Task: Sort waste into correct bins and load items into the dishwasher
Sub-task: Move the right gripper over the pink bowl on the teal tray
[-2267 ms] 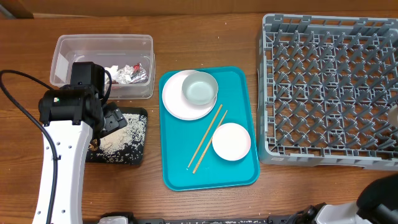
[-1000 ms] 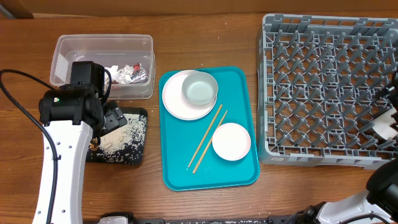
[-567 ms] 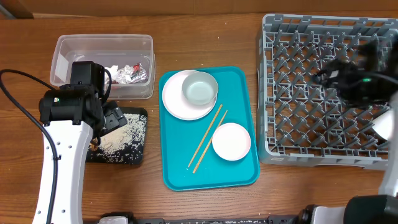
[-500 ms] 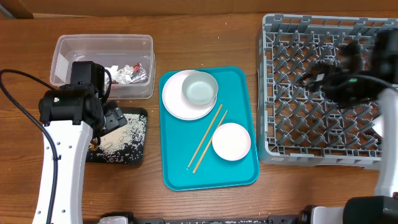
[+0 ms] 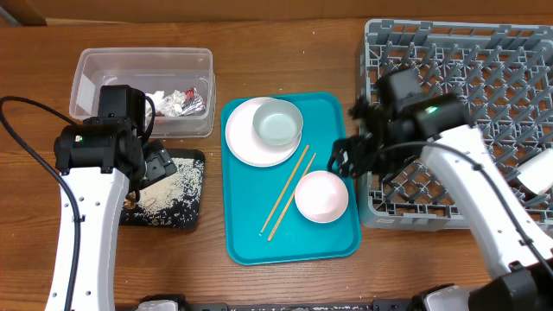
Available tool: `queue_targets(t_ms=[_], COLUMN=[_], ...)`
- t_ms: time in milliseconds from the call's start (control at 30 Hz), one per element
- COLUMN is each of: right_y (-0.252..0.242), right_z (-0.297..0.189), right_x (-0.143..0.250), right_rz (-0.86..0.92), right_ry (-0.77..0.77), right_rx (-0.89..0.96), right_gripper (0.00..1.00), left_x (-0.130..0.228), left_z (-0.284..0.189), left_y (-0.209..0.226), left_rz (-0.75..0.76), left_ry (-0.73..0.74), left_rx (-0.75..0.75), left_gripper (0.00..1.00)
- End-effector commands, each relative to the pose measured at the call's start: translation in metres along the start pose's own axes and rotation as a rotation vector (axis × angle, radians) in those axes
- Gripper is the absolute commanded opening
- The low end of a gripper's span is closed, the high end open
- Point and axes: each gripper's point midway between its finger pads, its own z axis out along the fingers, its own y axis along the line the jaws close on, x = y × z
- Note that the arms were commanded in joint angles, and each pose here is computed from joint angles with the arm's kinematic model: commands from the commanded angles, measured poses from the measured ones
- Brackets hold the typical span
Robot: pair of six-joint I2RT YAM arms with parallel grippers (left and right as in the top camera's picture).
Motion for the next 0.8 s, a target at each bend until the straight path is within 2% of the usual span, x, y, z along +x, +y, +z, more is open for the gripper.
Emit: queue_targets(t_ms=[0, 233, 767], right_y=[0.0, -0.023, -0.038], right_z=[0.023, 0.058, 0.088], right_x=[0.015, 0.021, 0.022], right_rz=[-0.018, 0.009, 0.031], right_ry=[0.048, 0.006, -0.038], right_rx=[0.035, 0.289, 0.318], right_gripper=[0.9, 0.89, 0.87], left_x=[0.001, 0.001, 0.001], left_z=[0.001, 0.001, 0.001], left_y=[0.001, 0.001, 0.001], left_rz=[-0.011, -0.012, -0.012], left_ry=[0.001, 0.001, 0.001], left_rx=[-0.001, -0.001, -0.001], left_gripper=[1.0, 1.0, 1.0])
